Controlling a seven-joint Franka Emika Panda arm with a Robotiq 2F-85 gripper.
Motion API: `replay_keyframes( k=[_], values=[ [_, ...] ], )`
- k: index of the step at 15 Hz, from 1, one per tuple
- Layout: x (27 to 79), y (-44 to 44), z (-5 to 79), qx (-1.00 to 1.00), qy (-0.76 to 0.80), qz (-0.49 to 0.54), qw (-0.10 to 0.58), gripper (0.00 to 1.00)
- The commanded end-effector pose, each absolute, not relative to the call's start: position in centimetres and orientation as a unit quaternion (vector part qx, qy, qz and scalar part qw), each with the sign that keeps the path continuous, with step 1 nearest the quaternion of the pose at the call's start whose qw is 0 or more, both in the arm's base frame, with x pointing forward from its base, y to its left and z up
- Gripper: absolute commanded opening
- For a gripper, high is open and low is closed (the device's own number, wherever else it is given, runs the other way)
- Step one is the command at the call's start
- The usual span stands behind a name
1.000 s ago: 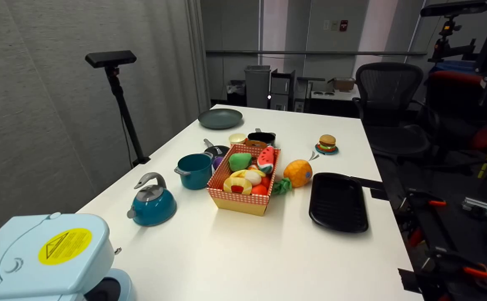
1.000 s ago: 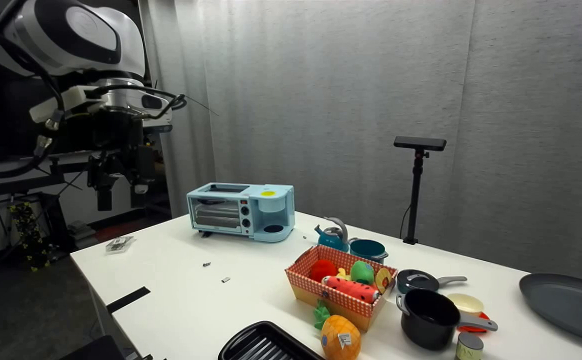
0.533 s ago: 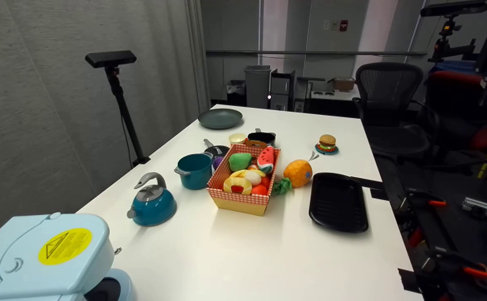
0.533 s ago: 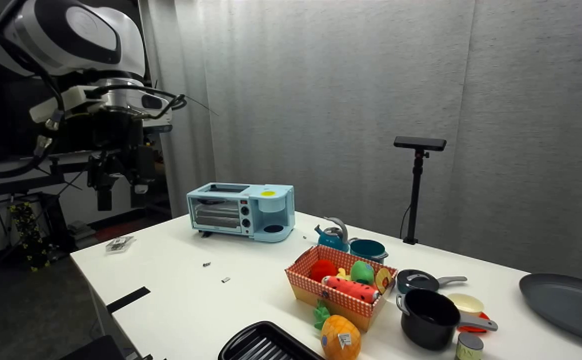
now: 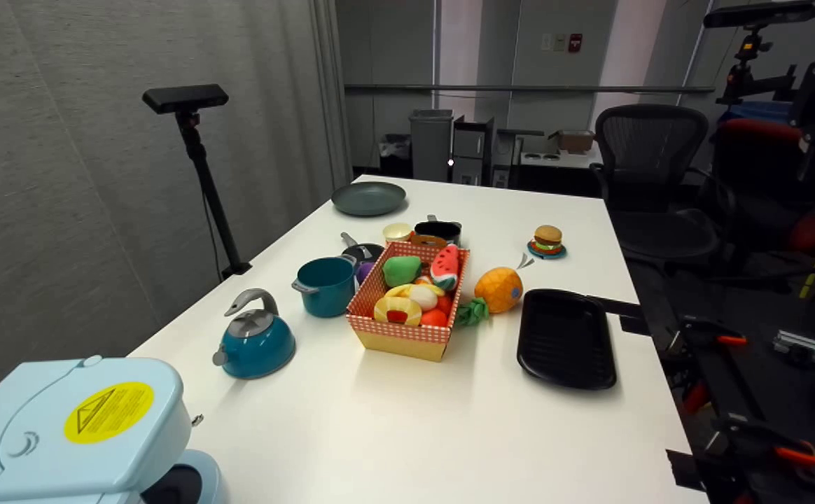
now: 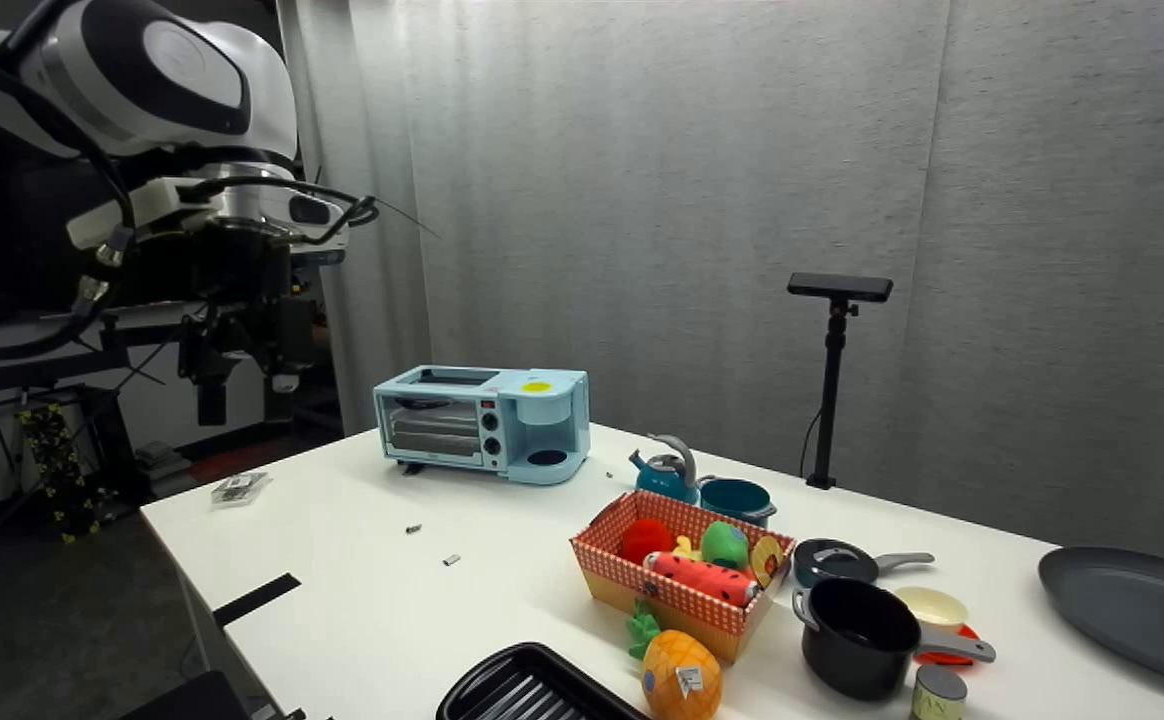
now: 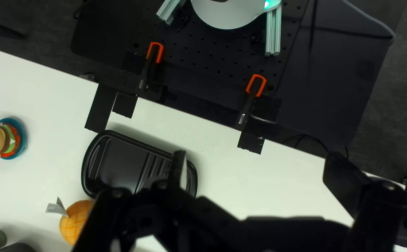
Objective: Put the watermelon plush toy in the black pot
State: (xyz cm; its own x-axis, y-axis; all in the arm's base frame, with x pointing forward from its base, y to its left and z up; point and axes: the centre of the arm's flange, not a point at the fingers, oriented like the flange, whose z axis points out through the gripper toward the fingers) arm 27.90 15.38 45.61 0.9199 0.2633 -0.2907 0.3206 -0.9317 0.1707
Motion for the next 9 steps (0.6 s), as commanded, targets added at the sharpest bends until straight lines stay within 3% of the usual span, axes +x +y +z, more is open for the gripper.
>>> replay_keyframes(
  k=[1, 9],
  values=[
    [29.5, 14.6, 45.6, 0.976, 0.139, -0.129, 0.102, 1.0],
    [33.9, 11.2, 44.2, 0.985, 0.093, -0.133, 0.061, 1.0]
  ],
)
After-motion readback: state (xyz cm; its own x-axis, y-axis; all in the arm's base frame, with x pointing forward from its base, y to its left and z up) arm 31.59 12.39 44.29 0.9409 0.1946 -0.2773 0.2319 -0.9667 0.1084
